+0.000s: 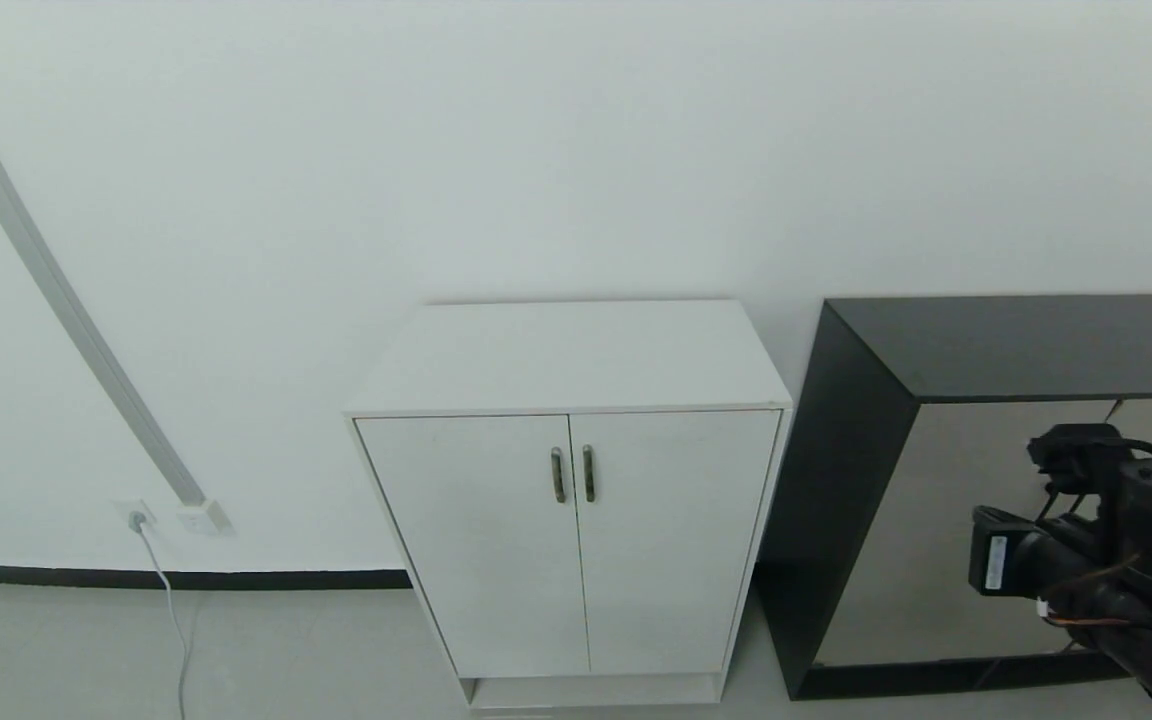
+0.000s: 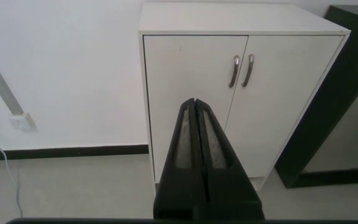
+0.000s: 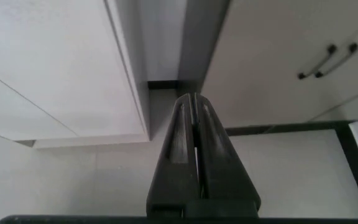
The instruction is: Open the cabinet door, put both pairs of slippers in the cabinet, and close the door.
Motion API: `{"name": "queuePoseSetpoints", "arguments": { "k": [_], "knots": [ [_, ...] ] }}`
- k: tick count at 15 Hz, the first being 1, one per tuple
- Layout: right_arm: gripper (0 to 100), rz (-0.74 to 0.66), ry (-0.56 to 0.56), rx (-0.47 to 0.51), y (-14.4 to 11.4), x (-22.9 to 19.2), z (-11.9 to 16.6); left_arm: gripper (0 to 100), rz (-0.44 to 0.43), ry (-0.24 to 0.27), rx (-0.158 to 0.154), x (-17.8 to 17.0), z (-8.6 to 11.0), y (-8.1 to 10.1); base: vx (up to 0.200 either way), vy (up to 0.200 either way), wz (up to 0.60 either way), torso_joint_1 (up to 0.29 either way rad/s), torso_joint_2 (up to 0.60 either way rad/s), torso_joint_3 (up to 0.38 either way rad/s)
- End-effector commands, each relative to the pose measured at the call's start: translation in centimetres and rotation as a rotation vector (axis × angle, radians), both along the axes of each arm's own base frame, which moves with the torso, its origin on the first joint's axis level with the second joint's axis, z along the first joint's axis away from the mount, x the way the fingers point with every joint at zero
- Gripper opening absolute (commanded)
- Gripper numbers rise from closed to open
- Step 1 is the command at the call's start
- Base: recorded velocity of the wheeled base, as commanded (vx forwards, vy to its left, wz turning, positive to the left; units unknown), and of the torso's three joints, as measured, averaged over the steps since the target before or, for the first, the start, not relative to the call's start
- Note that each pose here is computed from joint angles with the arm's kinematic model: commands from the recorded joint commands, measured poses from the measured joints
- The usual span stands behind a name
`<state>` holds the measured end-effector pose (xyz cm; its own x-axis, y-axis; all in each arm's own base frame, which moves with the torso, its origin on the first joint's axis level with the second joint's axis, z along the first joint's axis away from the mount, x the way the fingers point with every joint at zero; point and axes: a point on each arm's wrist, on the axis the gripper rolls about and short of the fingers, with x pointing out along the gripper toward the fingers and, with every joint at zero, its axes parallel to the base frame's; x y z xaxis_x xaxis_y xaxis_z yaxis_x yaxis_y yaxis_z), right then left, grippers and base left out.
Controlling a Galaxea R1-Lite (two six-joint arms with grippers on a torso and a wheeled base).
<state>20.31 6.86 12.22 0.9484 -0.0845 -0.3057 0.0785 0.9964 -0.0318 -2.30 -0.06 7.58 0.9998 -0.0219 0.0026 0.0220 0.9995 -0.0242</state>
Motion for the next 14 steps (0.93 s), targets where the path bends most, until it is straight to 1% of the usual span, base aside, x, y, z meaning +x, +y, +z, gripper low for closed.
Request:
{"name": "queuePoseSetpoints", "arguments": {
  "k": [1,3,6,8,9,11,13,14],
  "knots": [
    [0,-0.045,-0.073,0.026,-2.3,-3.8,1.2,0,0.0,0.001,0.0,0.0,0.0,0.0,0.0,0.0,0.0,0.0,0.0,0.0],
    [0,-0.061,-0.097,0.032,-3.4,-6.3,1.0,0,0.0,0.001,0.0,0.0,0.0,0.0,0.0,0.0,0.0,0.0,0.0,0.0],
    [0,-0.06,-0.134,0.046,-4.4,-9.2,1.0,0,0.0,0.001,0.0,0.0,0.0,0.0,0.0,0.0,0.0,0.0,0.0,0.0],
    [0,-0.048,-0.121,0.044,-4.9,-11.1,0.9,0,0.0,-0.001,0.0,0.0,0.1,0.0,0.0,0.0,0.0,0.0,0.0,0.0],
    [0,-0.011,-0.114,0.041,-5.1,-12.0,0.9,0,0.0,0.001,0.0,0.0,0.0,0.0,0.0,0.0,0.0,0.0,0.0,0.0],
    [0,0.059,-0.087,0.004,-5.6,-13.9,0.4,0,0.0,0.001,0.0,0.0,0.0,0.0,0.0,0.0,0.0,0.0,0.0,0.0],
    [0,0.111,-0.069,-0.008,-5.9,-15.2,0.2,0,0.0,0.001,0.0,0.0,0.0,0.0,0.0,0.0,0.0,0.0,0.0,0.0],
    [0,0.157,-0.049,0.001,-6.0,-15.9,0.1,0,0.0,0.001,0.0,0.0,0.0,0.0,0.0,0.0,0.0,0.0,0.0,0.0]
  ]
}}
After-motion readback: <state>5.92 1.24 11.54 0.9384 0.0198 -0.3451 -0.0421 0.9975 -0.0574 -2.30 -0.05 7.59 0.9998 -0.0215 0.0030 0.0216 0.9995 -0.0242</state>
